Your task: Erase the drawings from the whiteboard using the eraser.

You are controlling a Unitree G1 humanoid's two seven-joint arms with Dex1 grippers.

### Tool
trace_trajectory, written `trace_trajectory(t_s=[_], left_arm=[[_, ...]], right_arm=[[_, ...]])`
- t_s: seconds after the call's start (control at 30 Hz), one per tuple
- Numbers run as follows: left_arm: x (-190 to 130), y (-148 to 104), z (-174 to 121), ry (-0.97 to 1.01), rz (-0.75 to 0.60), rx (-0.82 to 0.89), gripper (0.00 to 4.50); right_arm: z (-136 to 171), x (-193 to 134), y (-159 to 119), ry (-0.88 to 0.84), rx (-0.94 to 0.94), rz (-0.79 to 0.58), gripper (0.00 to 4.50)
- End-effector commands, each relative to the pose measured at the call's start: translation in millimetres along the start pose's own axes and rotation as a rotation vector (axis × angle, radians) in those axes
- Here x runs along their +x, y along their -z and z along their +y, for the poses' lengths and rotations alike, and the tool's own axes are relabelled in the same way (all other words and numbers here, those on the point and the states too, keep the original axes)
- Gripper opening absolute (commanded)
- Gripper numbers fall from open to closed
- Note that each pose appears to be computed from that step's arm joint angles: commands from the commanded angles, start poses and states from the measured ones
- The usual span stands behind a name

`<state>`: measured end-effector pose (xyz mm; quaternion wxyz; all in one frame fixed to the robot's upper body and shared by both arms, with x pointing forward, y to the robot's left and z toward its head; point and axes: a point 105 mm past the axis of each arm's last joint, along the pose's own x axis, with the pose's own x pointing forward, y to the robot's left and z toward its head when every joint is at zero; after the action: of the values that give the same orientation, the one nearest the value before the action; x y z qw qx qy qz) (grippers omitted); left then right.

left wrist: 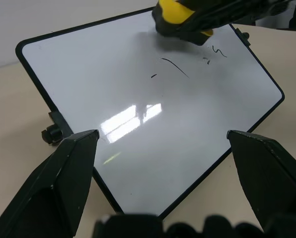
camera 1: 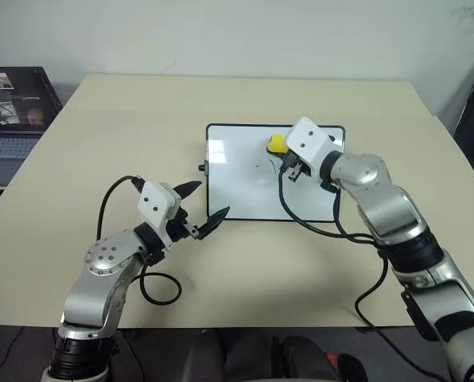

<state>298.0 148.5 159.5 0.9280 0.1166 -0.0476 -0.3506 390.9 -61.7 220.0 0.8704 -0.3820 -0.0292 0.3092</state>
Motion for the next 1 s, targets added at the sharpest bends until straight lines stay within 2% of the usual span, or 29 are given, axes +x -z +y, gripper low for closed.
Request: trace_trajectory(t_s=[0.03, 0.3, 0.63, 0.73, 0.87, 1.0], left_arm=[[1.1, -7.6, -1.9, 0.016, -0.021, 0.029, 4.50], [3.7, -6.6, -7.3, 0.024, -0.024, 0.024, 4.50], [10.4, -4.5, -10.7, 0.015, -0.041, 0.006, 4.50], [11.9, -4.8, -11.2, 0.015, -0.045, 0.004, 4.50], [11.1, -4.3, -9.0, 0.013, -0.044, 0.007, 4.50], [11.2, -3.8, -9.1, 0.016, -0.042, 0.008, 4.50]], right_arm=[[-3.8, 7.7, -12.6, -0.019, -0.073, -0.021, 0.98], [22.8, 18.6, 4.8, -0.177, -0.130, 0.060, 0.98], [66.6, 8.4, 55.5, -0.367, -0.089, 0.196, 0.98], [65.4, 4.8, 28.8, -0.372, -0.050, 0.098, 0.98], [30.6, -3.6, -23.9, -0.288, -0.057, -0.040, 0.98], [2.1, -4.1, -58.2, -0.207, -0.098, -0.113, 0.98]])
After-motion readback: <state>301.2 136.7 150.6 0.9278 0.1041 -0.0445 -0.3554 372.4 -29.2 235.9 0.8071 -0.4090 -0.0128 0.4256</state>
